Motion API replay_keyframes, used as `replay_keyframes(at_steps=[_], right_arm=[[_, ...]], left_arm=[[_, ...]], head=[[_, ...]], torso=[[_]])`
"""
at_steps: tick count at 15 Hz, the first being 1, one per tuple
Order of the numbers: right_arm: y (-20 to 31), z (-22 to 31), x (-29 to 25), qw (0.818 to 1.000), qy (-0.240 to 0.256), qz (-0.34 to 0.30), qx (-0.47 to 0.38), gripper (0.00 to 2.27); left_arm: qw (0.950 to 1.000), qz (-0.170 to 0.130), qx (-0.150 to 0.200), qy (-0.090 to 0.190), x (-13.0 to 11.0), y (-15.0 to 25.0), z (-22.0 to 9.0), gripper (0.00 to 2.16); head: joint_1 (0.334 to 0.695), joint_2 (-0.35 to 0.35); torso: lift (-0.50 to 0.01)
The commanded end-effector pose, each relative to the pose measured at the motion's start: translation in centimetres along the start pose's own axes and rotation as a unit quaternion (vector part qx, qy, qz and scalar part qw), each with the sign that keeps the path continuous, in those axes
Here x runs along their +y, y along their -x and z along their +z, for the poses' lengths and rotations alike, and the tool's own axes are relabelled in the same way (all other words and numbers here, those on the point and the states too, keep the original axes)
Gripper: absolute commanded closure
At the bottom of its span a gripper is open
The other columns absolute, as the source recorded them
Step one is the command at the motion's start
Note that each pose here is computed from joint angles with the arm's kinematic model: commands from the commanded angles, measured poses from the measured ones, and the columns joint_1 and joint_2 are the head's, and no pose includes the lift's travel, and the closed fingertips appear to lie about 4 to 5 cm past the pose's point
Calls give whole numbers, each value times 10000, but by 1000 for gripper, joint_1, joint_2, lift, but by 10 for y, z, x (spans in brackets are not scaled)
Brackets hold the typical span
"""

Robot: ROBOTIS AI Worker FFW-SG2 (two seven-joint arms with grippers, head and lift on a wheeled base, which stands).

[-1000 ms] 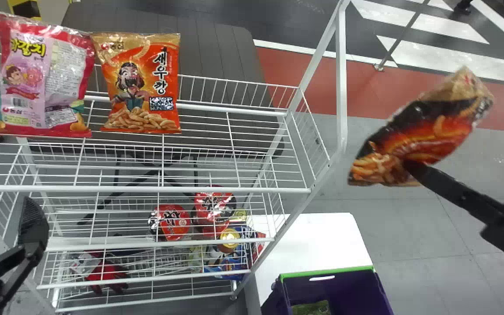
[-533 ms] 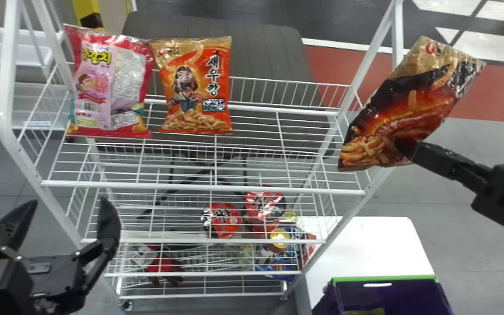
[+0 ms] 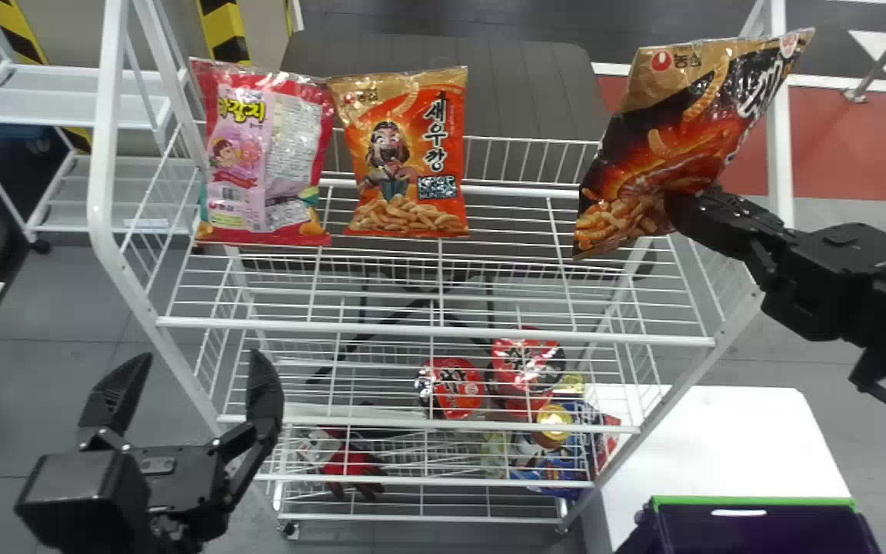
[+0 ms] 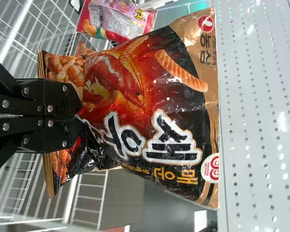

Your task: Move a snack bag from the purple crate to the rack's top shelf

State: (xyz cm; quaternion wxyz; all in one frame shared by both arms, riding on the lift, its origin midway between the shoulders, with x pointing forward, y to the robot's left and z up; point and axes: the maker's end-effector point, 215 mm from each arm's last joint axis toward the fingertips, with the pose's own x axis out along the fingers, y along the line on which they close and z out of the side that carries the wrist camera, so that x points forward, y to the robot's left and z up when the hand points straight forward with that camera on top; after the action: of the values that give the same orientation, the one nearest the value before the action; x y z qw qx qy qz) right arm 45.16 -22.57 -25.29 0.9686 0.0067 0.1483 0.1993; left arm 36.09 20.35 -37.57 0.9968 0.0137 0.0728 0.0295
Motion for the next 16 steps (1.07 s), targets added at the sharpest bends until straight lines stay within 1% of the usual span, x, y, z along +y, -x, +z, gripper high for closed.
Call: replay_keyframes(at_steps=[1,3,4,6,9,13,16], right_arm=[[-30,-6,16,9995,107,242,-198,1237],[-57,-6,29,9981,294,283,-463,1237],[-73,-9,33,9977,306,268,-538,1237],[-98,-7,49,9952,456,327,-805,1237],[-127,-13,56,9953,451,245,-819,1237],[-141,-24,36,9956,324,-109,-867,1237],[-147,-31,7,9949,256,-428,-878,1237]], left_arm=[[10000,7,-30,15,0,0,0,117],[10000,0,-6,16,0,0,-2,117],[10000,7,1,14,1,0,-4,117],[10000,17,0,7,2,2,-6,117],[10000,75,-7,-16,8,3,-9,117],[9999,106,-13,-34,12,3,-9,117],[9999,100,-20,-31,12,2,-9,117]], head=[[695,-36],[695,-14],[695,-5],[695,32],[695,82],[695,102],[695,85]], torso=[[1],[1],[1],[1],[1],[1],[1]])
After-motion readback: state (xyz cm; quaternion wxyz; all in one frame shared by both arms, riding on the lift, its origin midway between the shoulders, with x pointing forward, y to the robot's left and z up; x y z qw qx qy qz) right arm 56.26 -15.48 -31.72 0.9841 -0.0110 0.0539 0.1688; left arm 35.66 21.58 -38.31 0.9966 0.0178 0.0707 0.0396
